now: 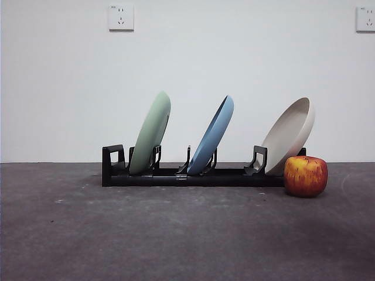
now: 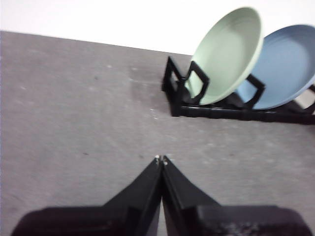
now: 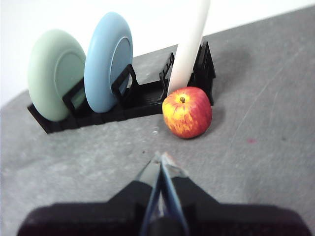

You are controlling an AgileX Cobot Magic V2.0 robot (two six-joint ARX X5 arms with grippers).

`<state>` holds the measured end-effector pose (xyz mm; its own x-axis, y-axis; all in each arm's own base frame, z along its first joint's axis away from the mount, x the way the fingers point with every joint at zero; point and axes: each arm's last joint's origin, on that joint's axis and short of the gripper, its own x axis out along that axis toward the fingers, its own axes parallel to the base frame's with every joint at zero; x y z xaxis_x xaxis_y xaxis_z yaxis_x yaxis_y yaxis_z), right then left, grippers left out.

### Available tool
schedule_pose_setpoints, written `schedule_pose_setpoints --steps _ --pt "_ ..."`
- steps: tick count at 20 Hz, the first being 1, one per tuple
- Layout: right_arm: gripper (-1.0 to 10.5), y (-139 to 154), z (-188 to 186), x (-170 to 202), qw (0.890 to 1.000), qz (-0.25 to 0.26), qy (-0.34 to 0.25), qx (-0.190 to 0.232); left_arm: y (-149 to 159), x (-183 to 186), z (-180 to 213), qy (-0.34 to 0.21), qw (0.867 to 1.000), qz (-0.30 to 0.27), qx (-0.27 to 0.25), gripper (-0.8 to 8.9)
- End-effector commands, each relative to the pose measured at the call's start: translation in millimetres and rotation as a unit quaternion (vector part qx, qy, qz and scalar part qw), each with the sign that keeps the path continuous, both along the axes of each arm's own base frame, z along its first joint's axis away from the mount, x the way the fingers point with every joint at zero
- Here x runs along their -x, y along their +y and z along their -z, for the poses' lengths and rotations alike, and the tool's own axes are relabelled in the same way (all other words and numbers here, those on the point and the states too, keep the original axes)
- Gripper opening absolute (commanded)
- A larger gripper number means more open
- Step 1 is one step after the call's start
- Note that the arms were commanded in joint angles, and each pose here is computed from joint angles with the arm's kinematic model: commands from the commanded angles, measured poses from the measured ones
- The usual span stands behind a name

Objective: Take the green plate from the plate rack,put the plate on the table,take the apple from the table,put the apple in the plate

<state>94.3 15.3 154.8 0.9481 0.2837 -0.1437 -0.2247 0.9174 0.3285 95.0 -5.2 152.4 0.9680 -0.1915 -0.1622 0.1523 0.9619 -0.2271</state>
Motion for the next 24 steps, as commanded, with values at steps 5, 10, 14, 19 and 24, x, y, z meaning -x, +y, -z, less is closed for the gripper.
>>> schedule_pose_setpoints --steps 5,10,14,19,24 --pt "-0.1 -0.1 -31.0 1.8 0.999 0.006 -0.004 -0.049 -1.9 5.2 -19.4 0.004 0.998 0.029 0.062 -0.07" --pt "-0.1 0.1 -61.0 -0.2 0.999 0.003 0.002 -0.032 -3.1 10.5 -40.7 0.018 0.997 0.048 0.065 -0.07" --pt "-0.1 0.6 -86.1 -2.5 0.999 -0.009 0.045 0.029 -5.1 11.1 -59.7 0.034 0.994 0.083 0.070 -0.07" --pt "-0.1 2.2 -115.8 -5.1 0.987 -0.056 0.106 0.103 -7.5 7.2 -84.1 0.061 0.988 0.133 0.050 -0.07" --pt "-0.1 3.0 -141.8 -6.2 0.969 -0.095 0.168 0.155 -9.5 1.5 -108.8 0.105 0.978 0.182 0.014 -0.08"
